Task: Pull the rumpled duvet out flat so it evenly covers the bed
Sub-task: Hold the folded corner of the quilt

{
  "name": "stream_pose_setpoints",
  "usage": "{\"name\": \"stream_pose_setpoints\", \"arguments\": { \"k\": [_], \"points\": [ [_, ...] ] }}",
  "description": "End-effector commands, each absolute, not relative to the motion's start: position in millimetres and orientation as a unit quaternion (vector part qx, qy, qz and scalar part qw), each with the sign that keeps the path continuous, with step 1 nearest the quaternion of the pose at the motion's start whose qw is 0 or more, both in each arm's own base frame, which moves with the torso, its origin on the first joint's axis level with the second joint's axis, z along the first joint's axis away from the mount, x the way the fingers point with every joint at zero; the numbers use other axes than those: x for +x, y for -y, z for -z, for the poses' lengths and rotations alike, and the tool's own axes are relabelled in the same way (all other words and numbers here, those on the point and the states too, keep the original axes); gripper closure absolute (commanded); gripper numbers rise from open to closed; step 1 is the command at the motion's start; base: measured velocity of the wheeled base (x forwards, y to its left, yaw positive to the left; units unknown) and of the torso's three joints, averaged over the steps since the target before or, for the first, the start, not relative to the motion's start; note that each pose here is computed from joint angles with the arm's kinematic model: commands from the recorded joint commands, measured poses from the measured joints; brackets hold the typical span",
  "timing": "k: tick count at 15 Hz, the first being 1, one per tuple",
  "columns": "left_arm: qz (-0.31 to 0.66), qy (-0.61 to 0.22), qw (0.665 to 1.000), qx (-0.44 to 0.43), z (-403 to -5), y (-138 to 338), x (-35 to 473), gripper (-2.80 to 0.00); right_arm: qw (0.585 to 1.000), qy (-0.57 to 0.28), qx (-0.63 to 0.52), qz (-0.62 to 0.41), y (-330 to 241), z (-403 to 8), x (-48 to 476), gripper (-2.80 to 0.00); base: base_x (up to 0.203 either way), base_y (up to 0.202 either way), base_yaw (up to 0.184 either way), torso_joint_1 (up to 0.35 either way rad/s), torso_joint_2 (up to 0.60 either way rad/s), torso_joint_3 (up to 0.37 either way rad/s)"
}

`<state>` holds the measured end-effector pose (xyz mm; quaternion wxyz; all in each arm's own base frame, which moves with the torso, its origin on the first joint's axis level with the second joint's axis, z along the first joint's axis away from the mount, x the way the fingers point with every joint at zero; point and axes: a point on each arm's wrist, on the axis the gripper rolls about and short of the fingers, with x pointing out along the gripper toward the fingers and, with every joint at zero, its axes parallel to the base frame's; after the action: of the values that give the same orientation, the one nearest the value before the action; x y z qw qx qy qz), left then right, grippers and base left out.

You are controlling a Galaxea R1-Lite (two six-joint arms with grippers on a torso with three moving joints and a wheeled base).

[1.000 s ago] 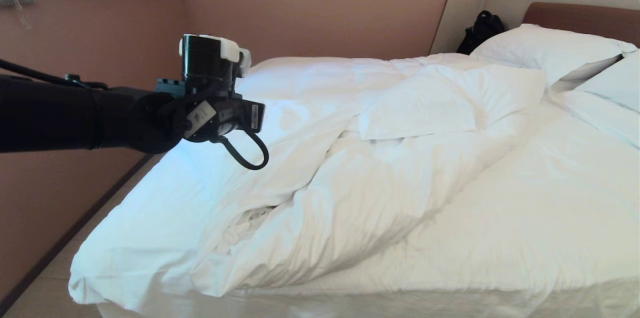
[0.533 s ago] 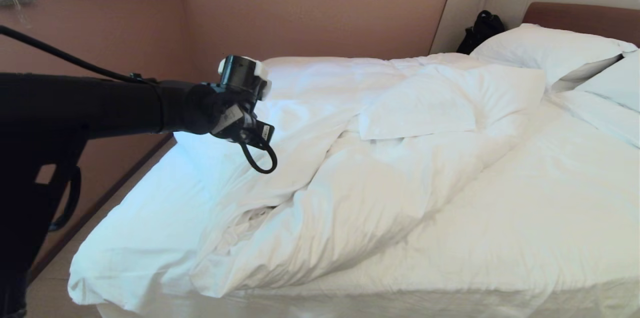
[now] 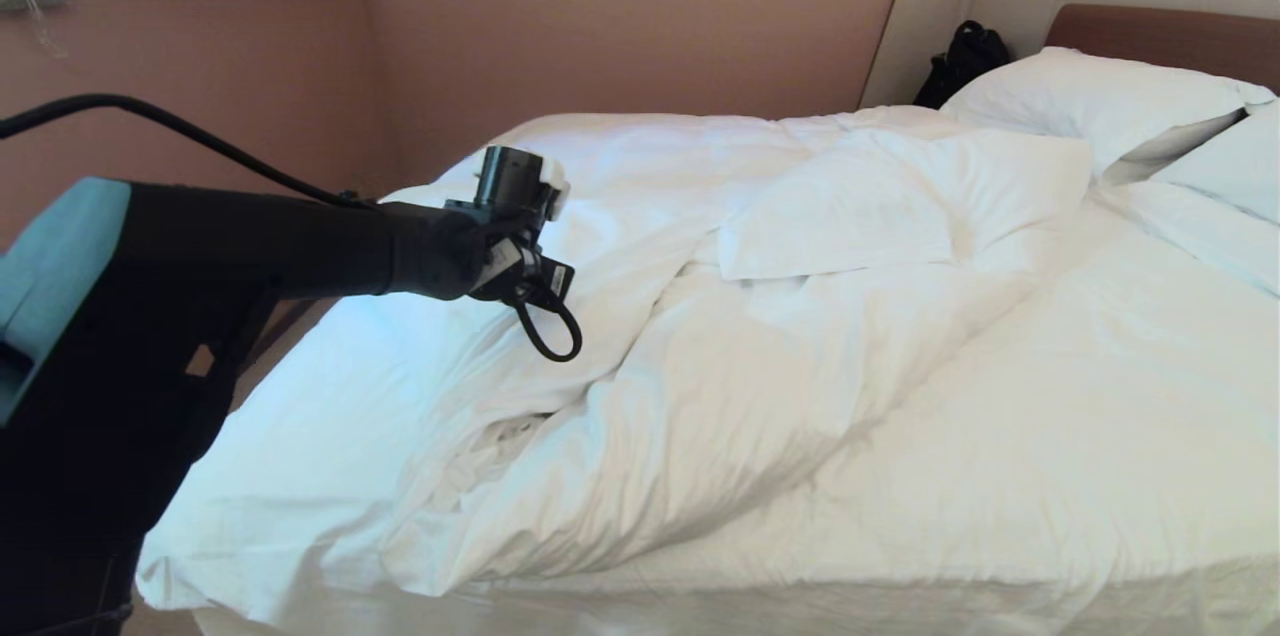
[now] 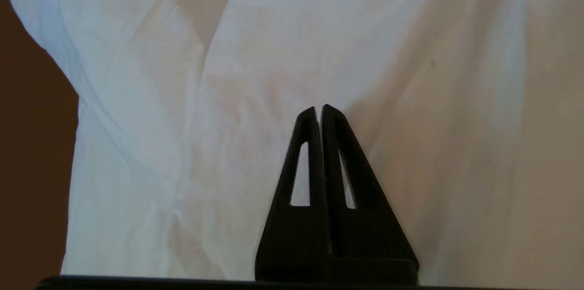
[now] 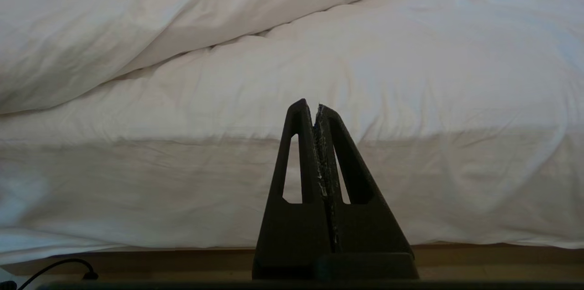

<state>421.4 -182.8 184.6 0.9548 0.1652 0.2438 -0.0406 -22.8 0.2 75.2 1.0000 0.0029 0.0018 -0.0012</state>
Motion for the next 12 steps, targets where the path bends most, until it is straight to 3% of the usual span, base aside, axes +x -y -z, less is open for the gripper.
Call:
{"name": "stream_pose_setpoints", "arguments": {
  "k": [1, 12],
  "points": [
    [0.057, -0.236, 0.954, 0.173, -189.3, 196.0, 413.0, -2.8, 1.0, -0.002, 0.003, 0.001, -0.2, -75.2, -22.7, 0.0, 0.0, 0.0, 0.0, 0.0, 0.0, 0.0],
    [0.094, -0.203, 0.955, 0.196, -164.8, 221.0, 420.5, -2.8, 1.0, -0.002, 0.003, 0.001, -0.2, -75.0, -22.8, 0.0, 0.0, 0.0, 0.0, 0.0, 0.0, 0.0]
  ]
}}
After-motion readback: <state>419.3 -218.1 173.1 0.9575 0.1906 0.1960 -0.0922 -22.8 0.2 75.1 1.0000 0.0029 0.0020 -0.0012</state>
